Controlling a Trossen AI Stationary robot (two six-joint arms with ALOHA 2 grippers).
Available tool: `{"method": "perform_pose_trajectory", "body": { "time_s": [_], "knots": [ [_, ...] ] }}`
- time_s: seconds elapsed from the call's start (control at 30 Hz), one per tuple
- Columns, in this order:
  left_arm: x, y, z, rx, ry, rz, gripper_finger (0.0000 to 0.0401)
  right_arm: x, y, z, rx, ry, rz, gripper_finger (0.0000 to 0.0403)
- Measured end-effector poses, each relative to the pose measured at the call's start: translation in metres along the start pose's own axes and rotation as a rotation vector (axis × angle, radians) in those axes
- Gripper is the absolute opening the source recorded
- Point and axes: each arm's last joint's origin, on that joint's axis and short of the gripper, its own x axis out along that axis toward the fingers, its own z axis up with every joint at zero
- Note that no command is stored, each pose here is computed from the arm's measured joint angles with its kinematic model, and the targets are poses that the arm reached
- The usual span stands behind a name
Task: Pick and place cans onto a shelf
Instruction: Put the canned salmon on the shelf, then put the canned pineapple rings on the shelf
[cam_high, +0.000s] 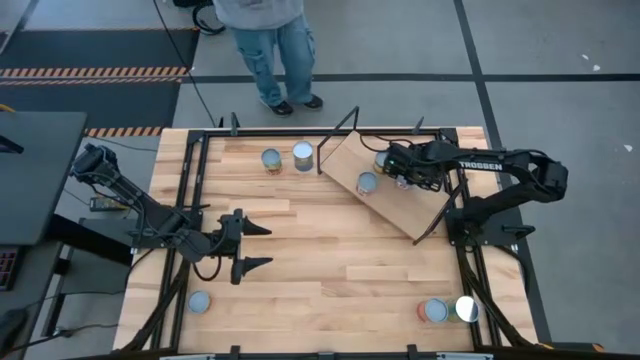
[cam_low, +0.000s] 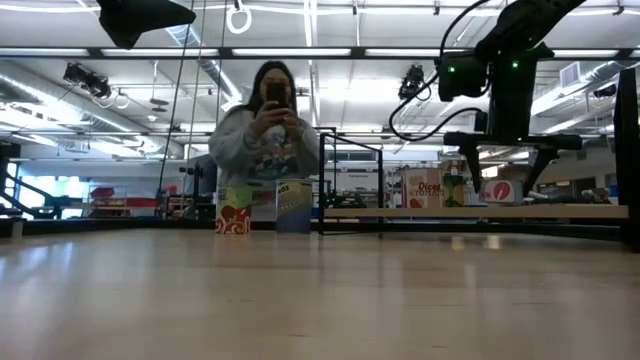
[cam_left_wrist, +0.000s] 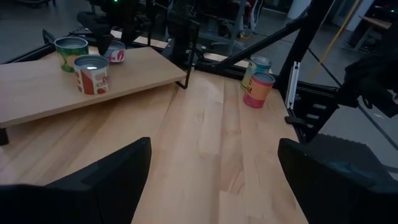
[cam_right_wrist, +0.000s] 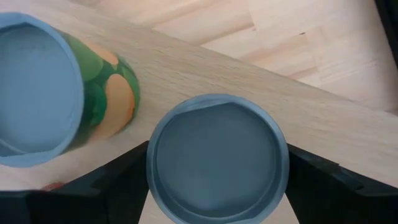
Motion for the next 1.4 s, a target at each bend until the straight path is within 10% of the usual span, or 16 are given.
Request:
{"method": "perform_pose_trajectory", "body": {
  "time_s": [0.87,1.4],
  "knots": [
    [0.000,0.000,0.000,-0.009,0.011,-0.020,0.0357,-0.046,-0.004,-0.013,-0.074,-0.143,0.198,0.0373],
    [-0.017,-0.024,-0.001,0.061,-0.029,-0.199,0.0357,-0.138,0.058,-0.173,-0.646,-0.260,0.566,0.0372]
  ]
}}
